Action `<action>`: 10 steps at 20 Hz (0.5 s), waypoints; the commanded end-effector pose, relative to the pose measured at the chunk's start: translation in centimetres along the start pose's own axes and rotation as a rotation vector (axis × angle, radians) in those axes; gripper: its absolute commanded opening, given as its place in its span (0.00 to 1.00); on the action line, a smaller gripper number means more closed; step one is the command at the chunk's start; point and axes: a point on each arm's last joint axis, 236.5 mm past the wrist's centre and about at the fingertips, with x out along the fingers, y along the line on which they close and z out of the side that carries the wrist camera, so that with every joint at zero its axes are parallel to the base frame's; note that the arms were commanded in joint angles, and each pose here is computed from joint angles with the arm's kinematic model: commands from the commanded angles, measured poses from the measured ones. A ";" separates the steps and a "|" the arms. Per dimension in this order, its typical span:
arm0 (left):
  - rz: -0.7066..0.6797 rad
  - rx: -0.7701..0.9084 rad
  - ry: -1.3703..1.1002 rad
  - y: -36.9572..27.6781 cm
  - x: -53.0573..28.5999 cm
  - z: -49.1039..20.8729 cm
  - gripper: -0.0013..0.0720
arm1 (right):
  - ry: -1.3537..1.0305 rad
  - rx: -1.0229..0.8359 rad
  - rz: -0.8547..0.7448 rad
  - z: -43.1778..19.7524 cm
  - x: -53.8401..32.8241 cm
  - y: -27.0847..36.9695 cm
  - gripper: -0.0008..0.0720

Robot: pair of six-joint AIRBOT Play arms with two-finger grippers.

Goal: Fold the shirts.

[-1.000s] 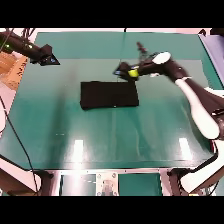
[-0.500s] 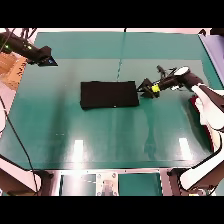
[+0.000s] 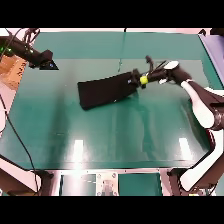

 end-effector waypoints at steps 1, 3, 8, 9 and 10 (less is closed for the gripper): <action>-0.006 -0.009 0.012 0.1 0.4 -0.3 0.05 | -0.094 -0.064 0.034 3.1 -8.6 4.6 0.03; -0.006 -0.009 0.012 0.1 0.4 -0.3 0.05 | -0.231 -0.076 -0.004 5.2 -16.1 5.4 0.03; -0.006 -0.009 0.013 0.1 0.4 -0.3 0.05 | -0.582 0.011 -0.113 6.7 -34.3 2.4 0.03; -0.006 -0.009 0.013 0.1 0.4 -0.3 0.05 | -0.641 0.044 -0.133 6.3 -37.6 1.2 0.03; -0.006 -0.009 0.013 0.1 0.4 -0.4 0.05 | -0.699 0.070 -0.157 5.6 -40.9 0.1 0.03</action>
